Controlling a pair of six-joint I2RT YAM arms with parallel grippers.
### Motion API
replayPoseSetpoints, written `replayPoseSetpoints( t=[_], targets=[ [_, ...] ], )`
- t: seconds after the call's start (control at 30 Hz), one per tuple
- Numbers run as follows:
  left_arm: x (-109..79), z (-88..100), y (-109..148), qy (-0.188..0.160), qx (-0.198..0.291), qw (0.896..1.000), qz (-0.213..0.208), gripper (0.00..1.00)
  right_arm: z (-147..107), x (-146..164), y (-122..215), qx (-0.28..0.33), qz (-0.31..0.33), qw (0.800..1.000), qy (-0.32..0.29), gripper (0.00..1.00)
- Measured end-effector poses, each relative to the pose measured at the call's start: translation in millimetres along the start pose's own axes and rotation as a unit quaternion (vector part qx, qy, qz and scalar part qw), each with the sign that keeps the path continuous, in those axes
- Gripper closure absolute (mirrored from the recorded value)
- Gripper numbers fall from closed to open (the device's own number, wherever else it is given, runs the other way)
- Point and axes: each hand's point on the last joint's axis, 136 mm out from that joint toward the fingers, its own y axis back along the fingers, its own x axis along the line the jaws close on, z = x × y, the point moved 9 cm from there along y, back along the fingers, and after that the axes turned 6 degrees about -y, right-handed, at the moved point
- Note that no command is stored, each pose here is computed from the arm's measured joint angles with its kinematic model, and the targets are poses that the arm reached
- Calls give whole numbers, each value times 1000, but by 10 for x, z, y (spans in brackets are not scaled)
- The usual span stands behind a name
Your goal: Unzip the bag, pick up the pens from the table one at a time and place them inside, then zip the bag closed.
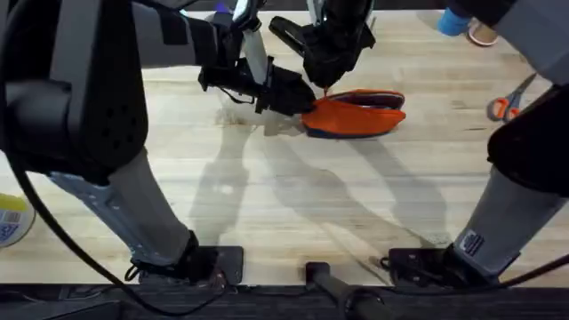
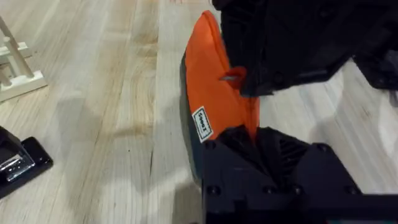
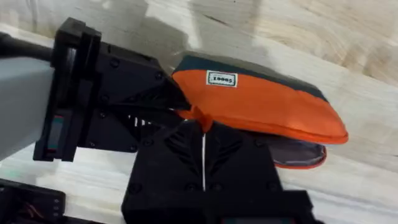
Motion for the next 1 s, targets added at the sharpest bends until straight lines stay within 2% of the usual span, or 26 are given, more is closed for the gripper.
replayPoseSetpoints(
  t=[0.3,1.0],
  targets=[
    [2,0,1,-1,0,1000,0,958,27,-19,1,-12,-14,1000,-20,967],
    [6,2,2,-3,0,1000,1,958,95,-145,-48,-8,7,999,-53,967]
  ],
)
